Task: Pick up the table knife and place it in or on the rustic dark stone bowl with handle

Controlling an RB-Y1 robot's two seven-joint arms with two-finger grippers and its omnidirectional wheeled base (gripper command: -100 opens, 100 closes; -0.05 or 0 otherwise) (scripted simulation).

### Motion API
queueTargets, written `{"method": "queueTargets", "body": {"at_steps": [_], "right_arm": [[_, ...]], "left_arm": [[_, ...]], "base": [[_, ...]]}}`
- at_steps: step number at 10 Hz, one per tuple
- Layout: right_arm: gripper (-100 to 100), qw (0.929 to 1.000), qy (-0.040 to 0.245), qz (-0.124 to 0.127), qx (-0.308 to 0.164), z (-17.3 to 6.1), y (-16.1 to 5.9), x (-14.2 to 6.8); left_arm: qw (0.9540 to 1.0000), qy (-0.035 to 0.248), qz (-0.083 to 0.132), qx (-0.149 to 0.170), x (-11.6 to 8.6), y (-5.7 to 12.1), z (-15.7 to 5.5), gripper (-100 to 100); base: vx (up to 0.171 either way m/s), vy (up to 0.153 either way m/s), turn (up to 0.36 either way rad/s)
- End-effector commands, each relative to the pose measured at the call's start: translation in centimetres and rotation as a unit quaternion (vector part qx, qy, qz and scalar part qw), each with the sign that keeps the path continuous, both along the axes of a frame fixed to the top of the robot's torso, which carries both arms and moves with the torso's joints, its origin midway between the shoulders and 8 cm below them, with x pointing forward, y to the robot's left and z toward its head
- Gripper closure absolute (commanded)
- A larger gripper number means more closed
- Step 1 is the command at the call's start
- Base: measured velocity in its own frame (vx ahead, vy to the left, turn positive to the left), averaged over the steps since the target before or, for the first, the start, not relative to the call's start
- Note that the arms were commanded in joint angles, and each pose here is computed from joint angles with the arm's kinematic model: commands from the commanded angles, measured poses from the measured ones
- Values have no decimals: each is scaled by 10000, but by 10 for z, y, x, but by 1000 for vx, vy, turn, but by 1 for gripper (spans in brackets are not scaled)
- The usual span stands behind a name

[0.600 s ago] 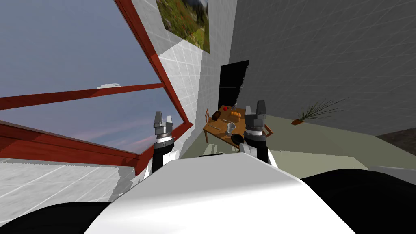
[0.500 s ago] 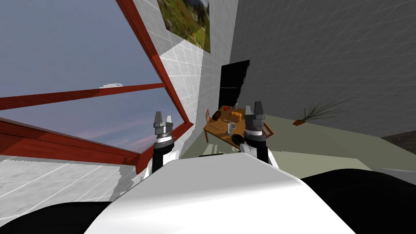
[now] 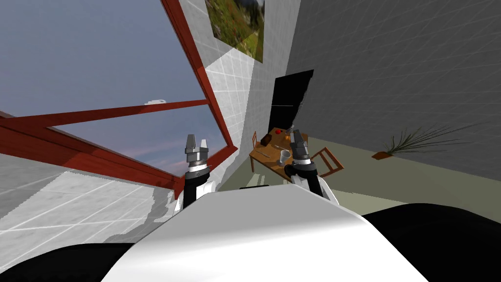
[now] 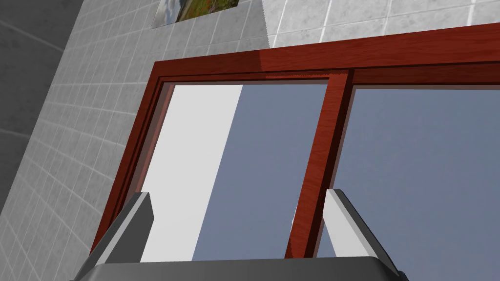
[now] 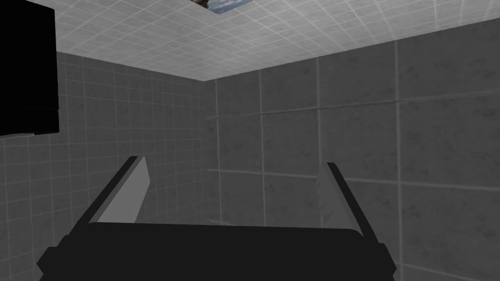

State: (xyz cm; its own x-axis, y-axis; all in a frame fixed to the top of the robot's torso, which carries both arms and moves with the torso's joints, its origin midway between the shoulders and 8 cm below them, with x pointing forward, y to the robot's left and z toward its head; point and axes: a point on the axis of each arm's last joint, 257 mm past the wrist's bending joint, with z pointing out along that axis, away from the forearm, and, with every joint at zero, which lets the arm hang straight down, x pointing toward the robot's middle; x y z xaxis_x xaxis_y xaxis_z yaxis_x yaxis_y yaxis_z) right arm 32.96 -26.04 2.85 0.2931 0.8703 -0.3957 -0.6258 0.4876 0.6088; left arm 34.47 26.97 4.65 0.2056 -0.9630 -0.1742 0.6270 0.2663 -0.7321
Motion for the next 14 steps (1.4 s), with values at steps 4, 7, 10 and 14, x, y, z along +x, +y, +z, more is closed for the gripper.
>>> {"method": "queueTargets", "body": {"at_steps": [4,7,10,14], "right_arm": [[-100,9910,831,-125,-1044,-65,2,17],[-100,9723,1482,-194,-1795,-124,-5,24],[-100,9635,1713,-211,-2047,-146,-9,24],[-100,9289,2434,-234,-2782,-215,-27,16]], "left_arm": [[10000,0,0,0,0,0,0,0],[10000,0,0,0,0,0,0,0],[10000,0,0,0,0,0,0,0],[10000,1,1,1,0,0,0,0]], "base": [[40,49,254],[63,52,277],[44,24,126],[60,25,194]]}}
